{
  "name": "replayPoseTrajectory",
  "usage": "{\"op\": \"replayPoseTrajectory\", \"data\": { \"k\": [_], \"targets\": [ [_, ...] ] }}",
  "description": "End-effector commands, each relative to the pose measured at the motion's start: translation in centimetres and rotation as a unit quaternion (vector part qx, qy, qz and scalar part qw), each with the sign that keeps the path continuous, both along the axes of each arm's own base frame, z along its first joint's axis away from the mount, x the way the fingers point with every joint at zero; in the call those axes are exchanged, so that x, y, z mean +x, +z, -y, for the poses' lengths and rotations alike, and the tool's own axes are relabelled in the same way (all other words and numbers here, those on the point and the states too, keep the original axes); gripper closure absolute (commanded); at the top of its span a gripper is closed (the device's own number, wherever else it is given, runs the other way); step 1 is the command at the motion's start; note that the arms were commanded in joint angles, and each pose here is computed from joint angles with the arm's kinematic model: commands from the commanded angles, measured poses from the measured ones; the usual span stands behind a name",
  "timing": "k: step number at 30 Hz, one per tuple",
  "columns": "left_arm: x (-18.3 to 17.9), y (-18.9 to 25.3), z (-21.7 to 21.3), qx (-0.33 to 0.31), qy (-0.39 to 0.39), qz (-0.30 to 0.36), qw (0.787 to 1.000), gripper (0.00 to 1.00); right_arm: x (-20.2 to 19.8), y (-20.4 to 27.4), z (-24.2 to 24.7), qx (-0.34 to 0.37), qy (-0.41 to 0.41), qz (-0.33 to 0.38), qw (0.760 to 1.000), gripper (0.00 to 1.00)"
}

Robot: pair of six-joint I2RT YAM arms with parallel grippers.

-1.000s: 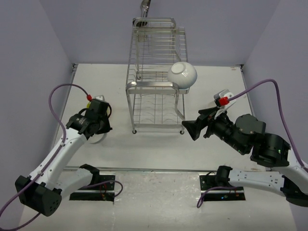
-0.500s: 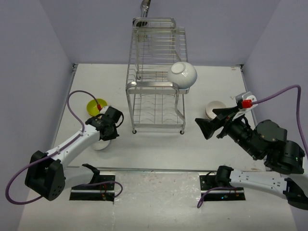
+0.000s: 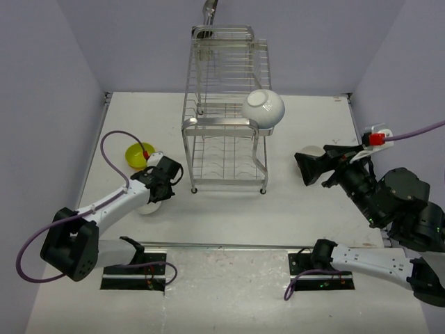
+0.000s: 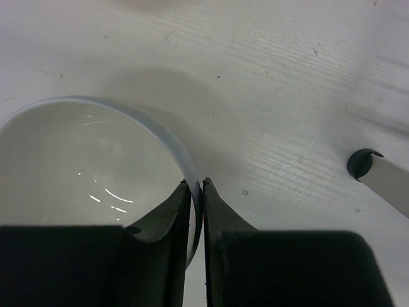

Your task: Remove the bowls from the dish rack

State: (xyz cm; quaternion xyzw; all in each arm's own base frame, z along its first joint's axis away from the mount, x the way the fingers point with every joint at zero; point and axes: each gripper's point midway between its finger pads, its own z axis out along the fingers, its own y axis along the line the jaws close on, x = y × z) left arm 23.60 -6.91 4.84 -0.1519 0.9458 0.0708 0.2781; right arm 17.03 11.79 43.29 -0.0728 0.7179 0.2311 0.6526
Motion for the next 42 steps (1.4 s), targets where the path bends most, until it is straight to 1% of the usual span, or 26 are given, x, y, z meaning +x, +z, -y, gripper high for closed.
{"op": "replayPoseTrajectory", "data": {
  "k": [1, 2, 4, 5, 7, 8, 10, 11, 13, 16, 18, 19, 22, 25, 27, 29, 30, 31, 32, 33, 35, 36, 38, 39, 40, 42],
  "targets": [
    [1.8, 0.6, -0.2, 0.015, 0.015, 0.039, 0.999, 0.87, 1.1, 1.0, -0.1, 0.004, -0.023, 0.006, 1.0, 0.12],
    [1.8, 0.6, -0.2, 0.015, 0.015, 0.038, 0.999, 0.77, 1.1, 0.8, -0.9, 0.001, -0.006, 0.001, 1.0, 0.12],
    [1.9, 0.8, 0.2, 0.009, 0.009, 0.041, 0.999, 0.68, 1.8, 0.8, -0.6, 0.006, -0.019, -0.004, 1.0, 0.12],
    [2.0, 1.6, 0.6, 0.002, 0.004, 0.05, 0.999, 0.59, 2.5, 0.6, -0.2, 0.003, -0.035, -0.009, 0.999, 0.12],
    [1.7, 2.9, 0.9, -0.006, 0.001, 0.056, 0.998, 0.47, 2.9, 0.5, -0.7, 0.006, -0.021, -0.015, 1.0, 0.12],
    [2.0, 4.9, 1.7, -0.021, -0.006, 0.083, 0.996, 0.4, 3.6, 0.5, 0.1, 0.009, -0.04, -0.017, 0.999, 0.12],
    [1.7, 6.9, 1.9, -0.032, -0.012, 0.099, 0.995, 0.34, 3.6, 0.6, -0.6, 0.017, -0.015, -0.022, 0.999, 0.11],
    [2.0, 9.6, 2.5, -0.054, -0.017, 0.131, 0.99, 0.29, 3.7, 0.9, -0.3, 0.024, -0.016, -0.021, 0.999, 0.11],
    [1.3, 12.7, 2.2, -0.067, -0.024, 0.157, 0.985, 0.23, 2.7, 1.8, -0.7, 0.037, 0.01, -0.014, 0.999, 0.11],
    [1.0, 17.5, 1.5, -0.074, -0.028, 0.201, 0.976, 0.18, 2.6, 2.6, 0.0, 0.043, 0.001, -0.004, 0.999, 0.11],
    [1.0, 21.1, 0.7, -0.074, -0.026, 0.242, 0.967, 0.1, 3.1, 2.4, 0.2, 0.041, 0.0, -0.008, 0.999, 0.11],
    [0.9, 21.7, 0.0, -0.056, -0.026, 0.244, 0.968, 0.01, 3.6, 2.0, -0.3, 0.039, 0.009, -0.018, 0.999, 0.11],
    [1.5, 23.5, -1.7, -0.005, -0.001, 0.25, 0.968, 0.0, 5.2, 1.0, -0.2, 0.057, 0.022, -0.045, 0.997, 0.11],
    [3.1, 24.4, -2.7, 0.011, 0.021, 0.25, 0.968, 0.0, 6.6, 0.5, 0.8, 0.123, 0.073, -0.057, 0.988, 0.11],
    [4.4, 25.5, -3.2, -0.003, 0.013, 0.264, 0.964, 0.0, 6.4, -1.1, 1.6, 0.192, 0.121, -0.098, 0.969, 0.12],
    [5.8, 26.1, -7.7, -0.001, 0.066, 0.272, 0.96, 0.0, 6.4, 0.1, 1.5, 0.224, 0.162, -0.075, 0.958, 0.12],
    [6.7, 26.3, -8.0, -0.023, 0.046, 0.273, 0.961, 0.0, 6.4, -1.5, 1.1, 0.236, 0.189, -0.096, 0.948, 0.12],
    [7.3, 26.6, -11.2, -0.026, 0.086, 0.27, 0.959, 0.0, 6.3, -0.5, 0.9, 0.217, 0.217, -0.051, 0.951, 0.12],
    [7.8, 26.8, -11.2, -0.049, 0.075, 0.268, 0.959, 0.0, 6.6, -0.9, 0.8, 0.253, 0.231, -0.081, 0.936, 0.12],
    [8.0, 27.0, -11.7, -0.052, 0.085, 0.271, 0.957, 0.0, 6.8, -2.4, 0.7, 0.262, 0.248, -0.099, 0.927, 0.12],
    [8.3, 27.7, -11.7, -0.061, 0.088, 0.287, 0.952, 0.0, 7.2, -2.1, 0.7, 0.288, 0.281, -0.089, 0.911, 0.12],
    [8.3, 28.2, -11.5, -0.067, 0.085, 0.304, 0.946, 0.0, 6.9, -2.2, 0.6, 0.269, 0.302, -0.055, 0.913, 0.12],
    [8.3, 28.4, -11.1, -0.074, 0.076, 0.317, 0.943, 0.0, 8.3, -3.2, 0.9, 0.317, 0.314, -0.096, 0.89, 0.13],
    [8.0, 28.2, -11.0, -0.074, 0.073, 0.317, 0.943, 0.0, 7.7, -2.7, 0.6, 0.294, 0.337, -0.06, 0.892, 0.13],
    [8.0, 28.2, -10.9, -0.075, 0.069, 0.318, 0.943, 0.0, 7.6, -2.6, 0.5, 0.316, 0.348, -0.077, 0.879, 0.13],
    [7.8, 28.3, -10.4, -0.077, 0.052, 0.323, 0.942, 0.0, 8.8, -2.8, 0.6, 0.327, 0.363, -0.082, 0.869, 0.14]
  ]
}}
